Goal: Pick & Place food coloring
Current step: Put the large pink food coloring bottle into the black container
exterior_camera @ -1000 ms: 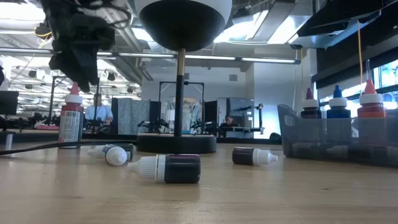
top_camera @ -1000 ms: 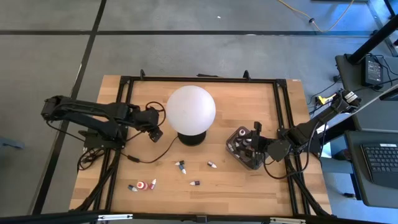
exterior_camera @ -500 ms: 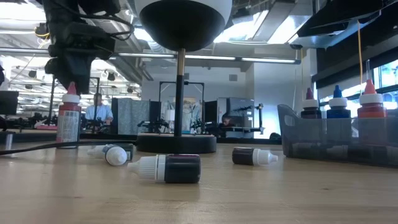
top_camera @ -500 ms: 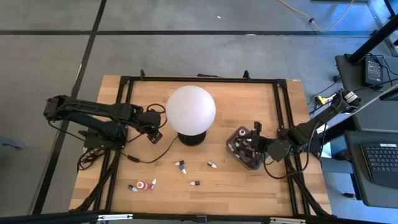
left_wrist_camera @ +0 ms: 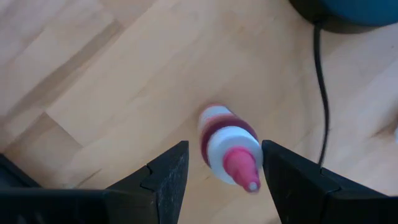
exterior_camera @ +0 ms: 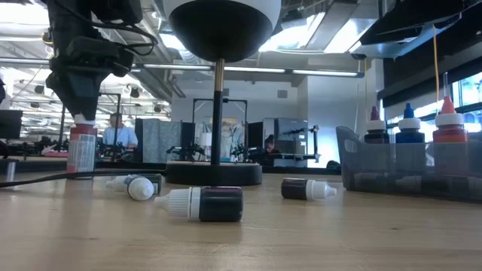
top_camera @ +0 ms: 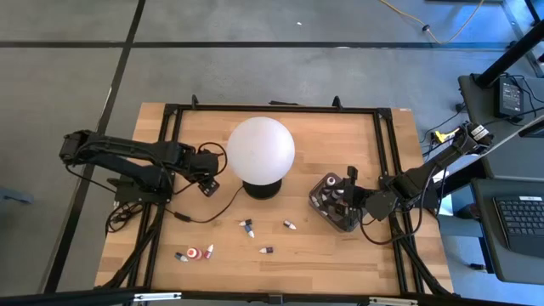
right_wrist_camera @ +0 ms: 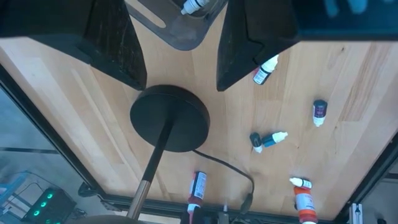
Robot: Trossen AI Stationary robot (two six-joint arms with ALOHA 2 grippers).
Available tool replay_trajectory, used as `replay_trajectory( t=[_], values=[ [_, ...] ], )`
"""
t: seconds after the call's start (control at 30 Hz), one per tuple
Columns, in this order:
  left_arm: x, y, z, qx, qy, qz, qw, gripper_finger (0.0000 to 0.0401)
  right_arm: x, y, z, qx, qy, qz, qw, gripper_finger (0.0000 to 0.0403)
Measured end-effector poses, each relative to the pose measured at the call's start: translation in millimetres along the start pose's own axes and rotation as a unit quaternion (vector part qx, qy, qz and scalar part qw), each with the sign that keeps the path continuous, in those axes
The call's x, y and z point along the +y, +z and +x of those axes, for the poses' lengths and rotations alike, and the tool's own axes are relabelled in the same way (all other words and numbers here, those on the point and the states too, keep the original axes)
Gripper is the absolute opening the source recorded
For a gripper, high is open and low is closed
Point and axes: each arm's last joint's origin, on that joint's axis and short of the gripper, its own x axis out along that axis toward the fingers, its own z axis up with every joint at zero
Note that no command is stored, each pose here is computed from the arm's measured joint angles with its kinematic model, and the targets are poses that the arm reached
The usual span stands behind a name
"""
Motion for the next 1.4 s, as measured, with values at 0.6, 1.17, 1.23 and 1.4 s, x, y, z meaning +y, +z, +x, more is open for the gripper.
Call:
replay_trajectory(
  t=[0.6, 1.17, 1.23, 1.4],
  values=[
    [-0.2, 0.0, 0.2, -0.002, 0.000, -0.004, 1.000, 0.0196, -0.2, -0.7, 0.1, 0.003, -0.001, -0.006, 1.000, 0.0197],
    [-0.2, -0.4, 0.4, 0.002, -0.003, 0.062, 0.998, 0.0132, -0.2, -0.6, 0.0, 0.003, -0.001, -0.006, 1.000, 0.0197],
    [-0.2, -0.4, 0.3, 0.002, -0.004, 0.070, 0.998, 0.0113, -0.2, -0.6, 0.0, 0.003, -0.001, -0.007, 1.000, 0.0197],
    [-5.0, -2.2, -1.8, 0.019, -0.034, 0.087, 0.995, 0.0108, -0.2, -0.6, 0.0, 0.003, -0.001, -0.007, 1.000, 0.0197]
  ],
)
